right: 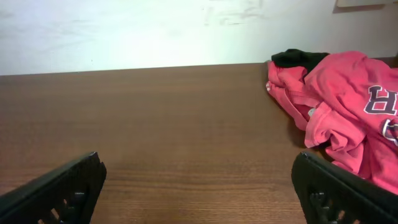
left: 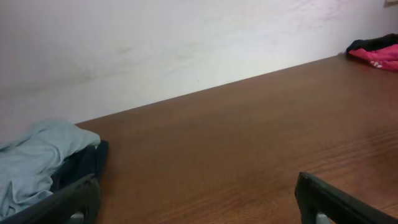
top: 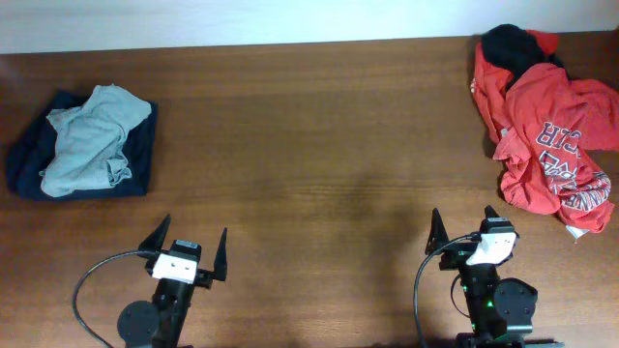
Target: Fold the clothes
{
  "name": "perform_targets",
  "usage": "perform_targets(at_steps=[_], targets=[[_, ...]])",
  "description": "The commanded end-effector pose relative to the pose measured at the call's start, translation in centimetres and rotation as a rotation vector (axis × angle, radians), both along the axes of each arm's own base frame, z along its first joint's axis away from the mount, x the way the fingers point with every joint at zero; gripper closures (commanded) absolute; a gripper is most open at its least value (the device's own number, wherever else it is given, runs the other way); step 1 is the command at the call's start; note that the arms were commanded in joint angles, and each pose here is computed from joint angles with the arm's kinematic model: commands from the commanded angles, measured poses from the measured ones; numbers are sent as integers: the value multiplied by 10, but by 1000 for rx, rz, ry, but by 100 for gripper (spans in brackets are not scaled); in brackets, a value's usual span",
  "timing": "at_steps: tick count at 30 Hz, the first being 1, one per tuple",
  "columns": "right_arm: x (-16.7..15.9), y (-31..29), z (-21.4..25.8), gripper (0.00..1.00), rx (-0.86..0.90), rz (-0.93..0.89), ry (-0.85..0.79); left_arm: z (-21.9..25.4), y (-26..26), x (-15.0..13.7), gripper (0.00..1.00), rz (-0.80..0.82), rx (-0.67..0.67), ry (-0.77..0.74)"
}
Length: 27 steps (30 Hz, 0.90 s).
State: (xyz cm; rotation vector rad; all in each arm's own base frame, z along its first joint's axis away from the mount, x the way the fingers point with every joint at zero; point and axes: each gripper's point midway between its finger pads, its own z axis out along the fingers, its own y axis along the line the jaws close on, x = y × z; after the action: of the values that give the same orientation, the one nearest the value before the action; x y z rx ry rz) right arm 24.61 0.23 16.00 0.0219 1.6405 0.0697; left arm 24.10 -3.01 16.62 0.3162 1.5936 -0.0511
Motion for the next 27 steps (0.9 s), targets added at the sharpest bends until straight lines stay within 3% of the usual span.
perform_targets(at_steps=[1,20,27], targets=[[0,1,-2,1,7,4,-1,-2,0,0,1,1,-12,2],[0,-2,3,1,6,-11,-19,-1,-3,0,1,-13,-12,-1],[-3,25,38,1,38,148,-159,3,-48,-18,1,-299,-25,-12]])
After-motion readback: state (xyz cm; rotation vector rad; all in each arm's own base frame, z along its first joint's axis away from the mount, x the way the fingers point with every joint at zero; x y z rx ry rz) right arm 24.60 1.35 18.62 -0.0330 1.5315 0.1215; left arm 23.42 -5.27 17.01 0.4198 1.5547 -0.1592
